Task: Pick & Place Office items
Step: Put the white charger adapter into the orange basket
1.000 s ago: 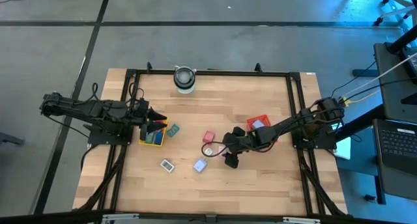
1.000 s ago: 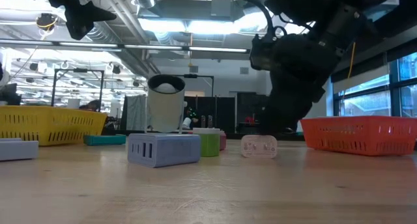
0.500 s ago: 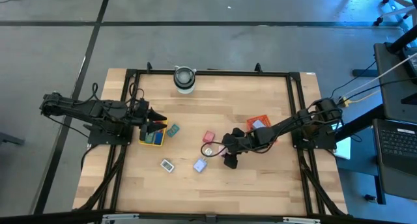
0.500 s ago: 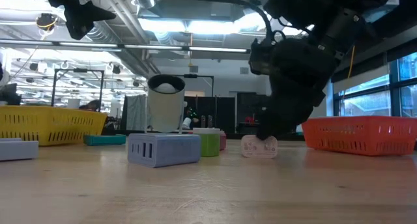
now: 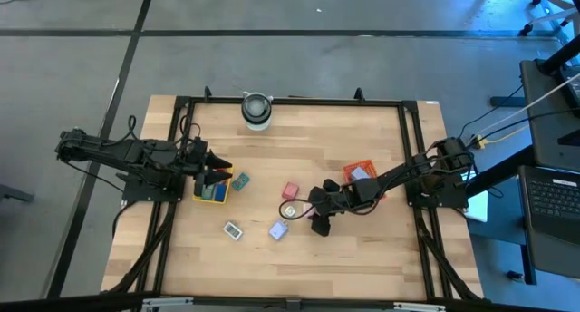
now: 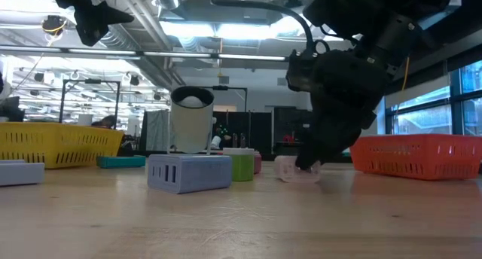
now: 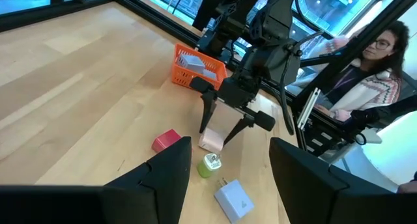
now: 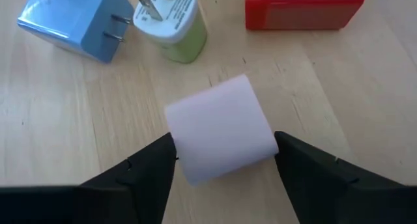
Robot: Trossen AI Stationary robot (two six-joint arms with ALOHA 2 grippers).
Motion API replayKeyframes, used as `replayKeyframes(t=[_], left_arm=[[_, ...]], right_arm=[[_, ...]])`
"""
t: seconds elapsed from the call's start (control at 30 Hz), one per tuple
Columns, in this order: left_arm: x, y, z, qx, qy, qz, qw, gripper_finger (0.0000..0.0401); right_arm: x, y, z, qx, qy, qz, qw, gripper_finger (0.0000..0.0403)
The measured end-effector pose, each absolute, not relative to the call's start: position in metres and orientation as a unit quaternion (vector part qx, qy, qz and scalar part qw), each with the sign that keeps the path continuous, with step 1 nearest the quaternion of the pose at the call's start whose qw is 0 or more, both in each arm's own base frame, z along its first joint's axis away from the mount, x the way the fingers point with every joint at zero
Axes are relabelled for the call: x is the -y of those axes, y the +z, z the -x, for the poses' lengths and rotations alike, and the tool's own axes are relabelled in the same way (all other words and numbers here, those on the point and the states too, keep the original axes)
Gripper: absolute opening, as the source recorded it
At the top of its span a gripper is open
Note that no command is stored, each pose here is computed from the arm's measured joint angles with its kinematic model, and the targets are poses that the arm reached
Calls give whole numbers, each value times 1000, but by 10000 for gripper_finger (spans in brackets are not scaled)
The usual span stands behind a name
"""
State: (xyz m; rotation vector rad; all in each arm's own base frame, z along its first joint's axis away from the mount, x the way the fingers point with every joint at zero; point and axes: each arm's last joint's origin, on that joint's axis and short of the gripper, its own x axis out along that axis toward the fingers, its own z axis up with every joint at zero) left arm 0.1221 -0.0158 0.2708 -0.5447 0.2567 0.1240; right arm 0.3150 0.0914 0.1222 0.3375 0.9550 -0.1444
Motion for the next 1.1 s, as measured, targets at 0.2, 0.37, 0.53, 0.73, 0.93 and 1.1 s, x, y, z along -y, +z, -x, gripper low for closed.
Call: replayKeyframes(t=[0.2,0.37,0.53,0.73,0.93,1.1], left_arm=[[16,271,-122,-126,61,268,953,203],[16,271,-122,-126,61,268,953,203],[16,271,-122,-126,61,268,953,203],[16,272,-122,-122,60,269,954,203],[15,282,-120,-84,53,229,968,203],[12,296,-112,-49,62,187,979,203]], right_arm=[[-92,123,-315,-457,-64,-164,872,224],[-92,123,-315,-458,-63,-165,871,223],[-92,123,-315,-458,-63,-165,871,222],[-92,124,-315,-457,-60,-167,872,221],[-84,137,-317,-437,-54,-173,881,220],[-71,164,-316,-398,-47,-166,901,220]])
